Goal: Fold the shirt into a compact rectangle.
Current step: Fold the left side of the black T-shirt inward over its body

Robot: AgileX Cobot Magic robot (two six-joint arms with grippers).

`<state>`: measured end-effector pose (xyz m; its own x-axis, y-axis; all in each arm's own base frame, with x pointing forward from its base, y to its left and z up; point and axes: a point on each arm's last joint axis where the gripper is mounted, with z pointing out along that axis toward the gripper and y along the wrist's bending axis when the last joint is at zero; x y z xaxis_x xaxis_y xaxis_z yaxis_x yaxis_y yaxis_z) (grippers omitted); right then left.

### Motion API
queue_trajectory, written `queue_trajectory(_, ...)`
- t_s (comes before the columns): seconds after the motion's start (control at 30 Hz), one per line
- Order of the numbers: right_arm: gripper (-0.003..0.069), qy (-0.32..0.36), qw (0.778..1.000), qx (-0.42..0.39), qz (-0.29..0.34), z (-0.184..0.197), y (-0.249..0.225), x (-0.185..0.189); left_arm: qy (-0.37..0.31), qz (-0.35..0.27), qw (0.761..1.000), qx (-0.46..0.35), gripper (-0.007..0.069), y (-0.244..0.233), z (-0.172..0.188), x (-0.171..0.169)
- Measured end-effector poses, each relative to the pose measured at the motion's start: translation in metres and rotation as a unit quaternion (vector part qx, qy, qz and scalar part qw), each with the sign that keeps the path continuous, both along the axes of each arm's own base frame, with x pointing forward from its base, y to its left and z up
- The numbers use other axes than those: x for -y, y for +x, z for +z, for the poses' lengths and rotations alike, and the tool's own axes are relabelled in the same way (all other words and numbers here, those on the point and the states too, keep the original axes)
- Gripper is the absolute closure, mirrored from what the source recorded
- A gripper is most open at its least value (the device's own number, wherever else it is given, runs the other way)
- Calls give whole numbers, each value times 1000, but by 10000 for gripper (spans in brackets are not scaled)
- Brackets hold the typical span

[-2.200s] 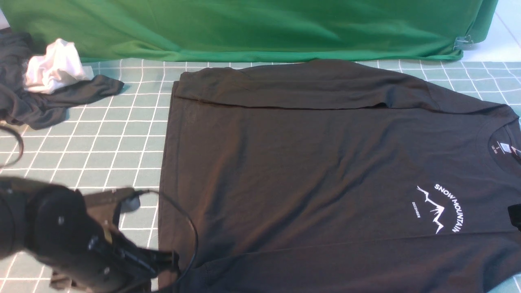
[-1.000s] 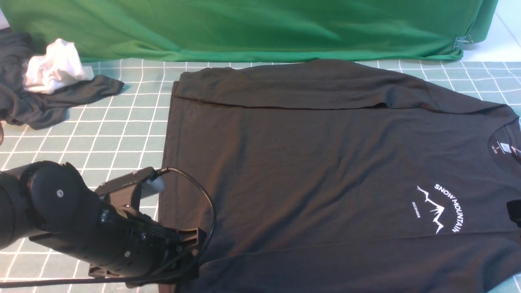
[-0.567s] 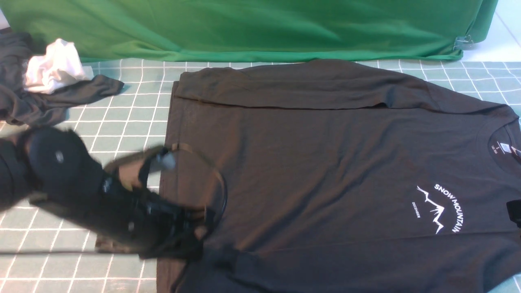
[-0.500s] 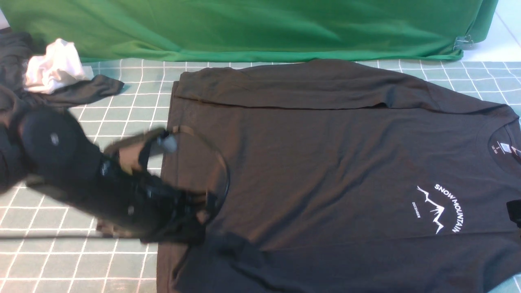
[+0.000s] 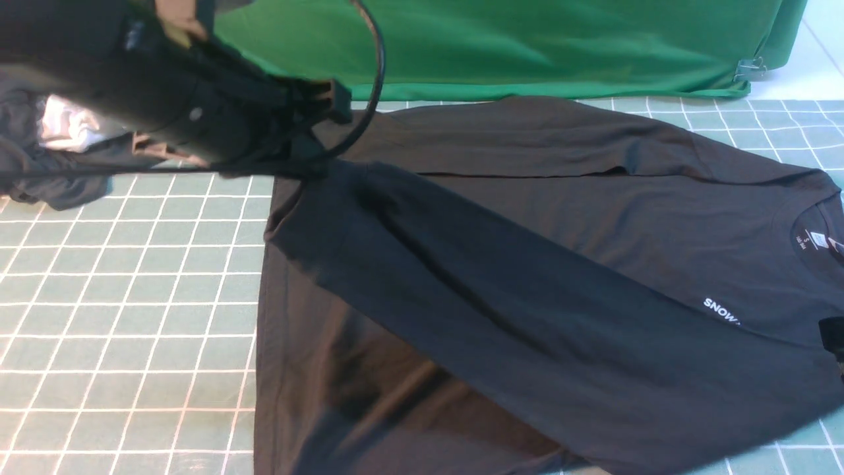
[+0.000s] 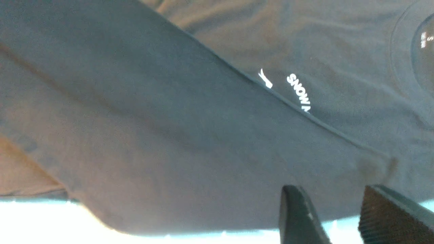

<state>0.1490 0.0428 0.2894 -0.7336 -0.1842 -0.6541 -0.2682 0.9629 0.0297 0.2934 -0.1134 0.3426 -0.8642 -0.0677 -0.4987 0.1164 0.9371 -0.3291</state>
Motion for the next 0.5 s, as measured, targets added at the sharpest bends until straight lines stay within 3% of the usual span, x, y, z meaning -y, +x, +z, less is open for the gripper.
queue_trajectory(0.23, 398, 0, 1000, 0, 0, 0, 0, 0, 96, 36, 994, -37, 620, 50, -60, 0)
queue_trajectory(0.5, 398, 0, 1000, 0, 0, 0, 0, 0, 136, 66, 986, -66, 617, 89, -102, 4)
